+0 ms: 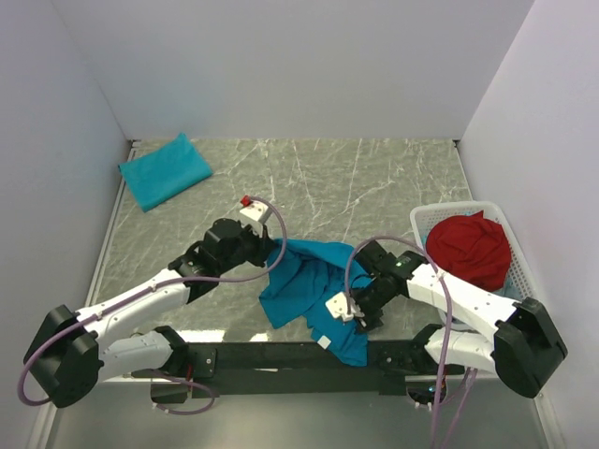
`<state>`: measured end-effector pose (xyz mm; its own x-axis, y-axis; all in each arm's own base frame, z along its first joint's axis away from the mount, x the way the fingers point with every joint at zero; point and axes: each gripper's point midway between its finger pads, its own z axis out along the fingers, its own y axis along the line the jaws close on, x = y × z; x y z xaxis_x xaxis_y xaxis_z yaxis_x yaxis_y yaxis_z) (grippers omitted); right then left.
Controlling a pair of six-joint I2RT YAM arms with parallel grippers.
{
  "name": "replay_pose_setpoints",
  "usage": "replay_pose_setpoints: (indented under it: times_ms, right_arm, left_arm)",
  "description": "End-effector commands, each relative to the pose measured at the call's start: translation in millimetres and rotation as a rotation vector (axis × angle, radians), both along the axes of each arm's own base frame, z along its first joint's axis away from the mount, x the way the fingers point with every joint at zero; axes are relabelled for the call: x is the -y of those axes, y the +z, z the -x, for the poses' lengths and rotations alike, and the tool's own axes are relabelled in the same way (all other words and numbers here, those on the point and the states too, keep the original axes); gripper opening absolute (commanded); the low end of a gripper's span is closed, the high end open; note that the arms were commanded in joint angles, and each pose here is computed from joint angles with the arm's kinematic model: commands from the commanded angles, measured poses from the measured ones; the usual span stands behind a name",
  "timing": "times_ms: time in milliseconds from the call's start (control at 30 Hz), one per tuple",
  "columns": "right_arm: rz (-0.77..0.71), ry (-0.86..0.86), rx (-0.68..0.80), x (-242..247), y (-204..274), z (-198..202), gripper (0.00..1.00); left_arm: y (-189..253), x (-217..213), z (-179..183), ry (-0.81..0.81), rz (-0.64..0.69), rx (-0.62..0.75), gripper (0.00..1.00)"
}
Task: Fold and stack the t-shirts
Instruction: Flatten the tshirt out
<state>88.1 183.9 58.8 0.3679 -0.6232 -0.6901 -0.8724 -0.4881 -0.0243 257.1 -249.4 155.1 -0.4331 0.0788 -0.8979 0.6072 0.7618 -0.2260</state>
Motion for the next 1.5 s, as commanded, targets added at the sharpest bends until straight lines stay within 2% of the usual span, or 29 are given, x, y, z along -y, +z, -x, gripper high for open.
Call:
replay_pose_setpoints:
  times_ms: [0, 267, 467, 533, 567, 633, 800, 833, 900, 1100, 1167, 1267, 1467]
  right_arm:
    - [0.055, 0.017, 0.033, 8.4, -10.1, 4.5, 0.64]
    - [0.121, 0.028, 0.078, 27.3, -28.1, 11.6, 0.61]
    - [0.133, 0.001, 0.087, 21.8, -29.0, 3.3, 0.39]
    - [0.141, 0.001, 0.096, 21.2, -28.2, 0.8, 0.24]
    - [0.14, -0.003, 0.1, 20.5, -26.5, -0.7, 0.11]
    - [0.13, -0.022, 0.119, 17.2, -16.8, -6.3, 0.01]
    - [0.041, -0.199, 0.22, 10.8, 32.5, -42.4, 0.0]
    - [-0.026, -0.244, 0.247, 7.4, 55.2, -53.4, 0.0]
    - [-0.089, -0.371, 0.285, 19.5, 80.9, -81.0, 0.0]
    - [-0.191, -0.702, 0.33, 48.8, 115.6, -142.3, 0.0]
    - [-0.239, -0.753, 0.345, 48.2, 130.5, -158.0, 0.0]
    - [-0.303, -0.832, 0.291, 44.1, 150.4, -170.9, 0.0]
    - [-0.391, -0.869, 0.329, 43.1, 187.0, -184.9, 0.0]
  left_arm:
    - [27.4, -5.7, -8.0, 0.023, 0.07, 0.029, 0.0]
    - [36.6, -10.7, -15.8, 0.021, 0.083, 0.031, 0.0]
    - [45.8, -14.5, -18.9, 0.026, 0.082, 0.045, 0.0]
    - [50.2, -18.4, -18.9, 0.035, 0.081, 0.054, 0.0]
    - [51.0, -21.7, -20.6, 0.046, 0.077, 0.058, 0.0]
    - [55.8, -27.0, -20.4, 0.059, 0.075, 0.068, 0.0]
    - [76.2, -55.1, -26.2, 0.157, 0.058, 0.121, 0.0]
    - [77.1, -61.1, -24.9, 0.177, 0.045, 0.117, 0.0]
    - [95.1, -73.3, -22.9, 0.207, 0.042, 0.158, 0.0]
    - [144.0, -104.3, -13.9, 0.297, 0.045, 0.28, 0.0]
    - [151.4, -112.4, -11.0, 0.321, 0.032, 0.295, 0.01]
    - [176.3, -124.5, -3.3, 0.355, 0.046, 0.344, 0.0]
    - [212.5, -147.6, 14.6, 0.411, 0.064, 0.43, 0.0]
